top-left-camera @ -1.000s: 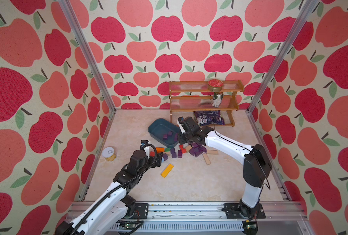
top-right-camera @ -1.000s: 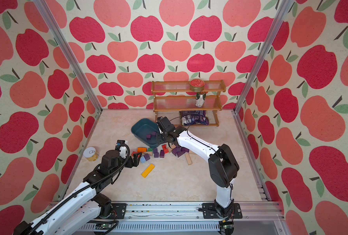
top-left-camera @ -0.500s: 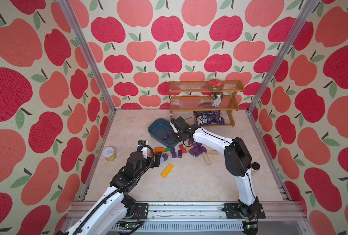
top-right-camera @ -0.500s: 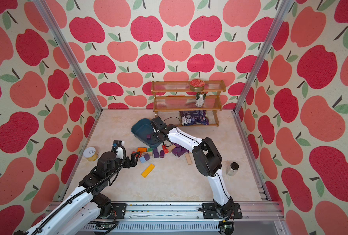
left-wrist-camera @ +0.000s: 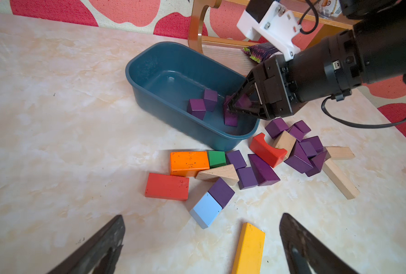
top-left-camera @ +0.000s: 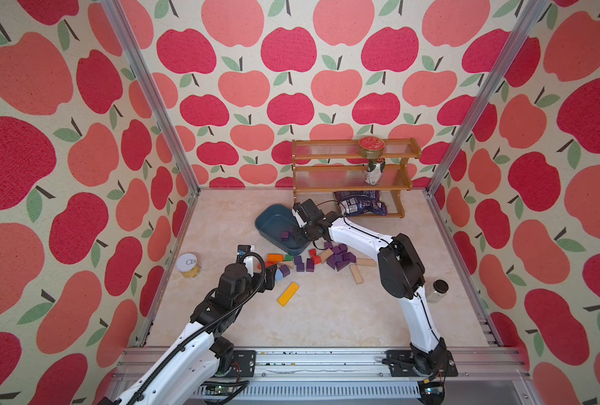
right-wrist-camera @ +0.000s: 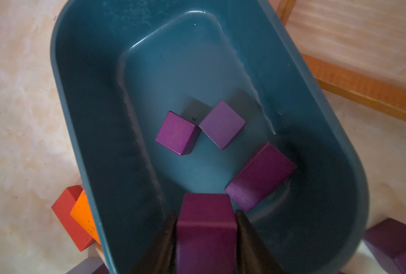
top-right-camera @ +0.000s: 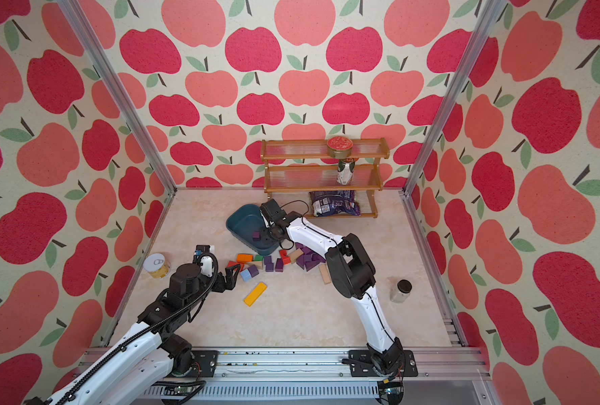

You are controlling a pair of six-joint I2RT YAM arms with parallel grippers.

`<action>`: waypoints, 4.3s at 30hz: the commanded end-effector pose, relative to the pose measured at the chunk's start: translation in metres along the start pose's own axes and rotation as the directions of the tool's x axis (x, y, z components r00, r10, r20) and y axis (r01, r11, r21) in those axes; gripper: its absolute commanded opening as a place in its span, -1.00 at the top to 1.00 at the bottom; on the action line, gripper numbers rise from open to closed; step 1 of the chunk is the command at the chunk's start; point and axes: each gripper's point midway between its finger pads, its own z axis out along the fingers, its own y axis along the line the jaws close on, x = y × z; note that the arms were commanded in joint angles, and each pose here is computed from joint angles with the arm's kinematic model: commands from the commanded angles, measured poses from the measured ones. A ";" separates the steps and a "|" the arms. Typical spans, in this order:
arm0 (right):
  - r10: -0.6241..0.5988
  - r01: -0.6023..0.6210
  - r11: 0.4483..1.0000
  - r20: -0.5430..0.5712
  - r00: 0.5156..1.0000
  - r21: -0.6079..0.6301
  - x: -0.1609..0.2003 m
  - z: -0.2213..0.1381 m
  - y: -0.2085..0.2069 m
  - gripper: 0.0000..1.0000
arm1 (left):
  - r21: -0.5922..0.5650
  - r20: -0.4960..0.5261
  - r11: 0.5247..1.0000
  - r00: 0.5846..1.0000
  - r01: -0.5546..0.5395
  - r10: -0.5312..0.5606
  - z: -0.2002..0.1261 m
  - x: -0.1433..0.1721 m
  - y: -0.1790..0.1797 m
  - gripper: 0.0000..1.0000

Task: Pick purple bricks into the storage bin
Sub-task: Place the building block in the storage box, then pick up the building block from the center of the board.

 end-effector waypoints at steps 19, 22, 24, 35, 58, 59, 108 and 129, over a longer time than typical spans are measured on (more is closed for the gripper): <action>-0.048 0.040 0.998 0.173 0.984 0.047 0.005 -0.119 0.002 -0.46 | 0.035 0.009 0.999 1.000 0.002 -0.002 -0.008 -0.008 -0.006 -0.99; -0.042 0.027 0.996 0.180 0.983 0.085 0.023 -0.135 -0.010 -0.48 | 0.049 0.008 0.999 1.000 0.004 -0.004 -0.008 -0.012 -0.010 -0.99; -0.036 0.015 0.993 0.188 0.981 0.115 0.035 -0.145 -0.020 -0.49 | 0.057 -0.005 0.998 1.000 0.006 -0.006 -0.005 -0.014 -0.013 -0.99; 0.010 -0.053 0.971 0.183 0.983 0.232 0.092 -0.162 -0.060 -0.49 | 0.055 -0.222 0.998 0.975 0.002 0.010 0.021 -0.006 -0.027 -0.99; -0.002 -0.063 0.966 0.254 0.967 0.251 0.134 -0.176 -0.085 -0.89 | 0.140 -0.448 0.977 0.869 -0.163 0.209 0.075 0.039 -0.052 -0.72; 0.002 -0.069 0.966 0.257 0.966 0.251 0.135 -0.176 -0.086 -0.90 | 0.135 -0.454 0.976 0.865 -0.172 0.216 0.077 0.040 -0.051 -0.68; 0.051 -0.134 0.965 0.340 0.939 0.225 0.153 -0.185 -0.097 -0.99 | 0.057 -0.543 0.940 0.780 -0.337 0.312 0.119 0.066 -0.033 -0.02; 0.073 -0.155 0.960 0.323 0.943 0.234 0.157 -0.182 -0.101 -0.99 | 0.101 -0.537 0.934 0.772 -0.342 0.341 0.114 0.076 -0.044 -0.05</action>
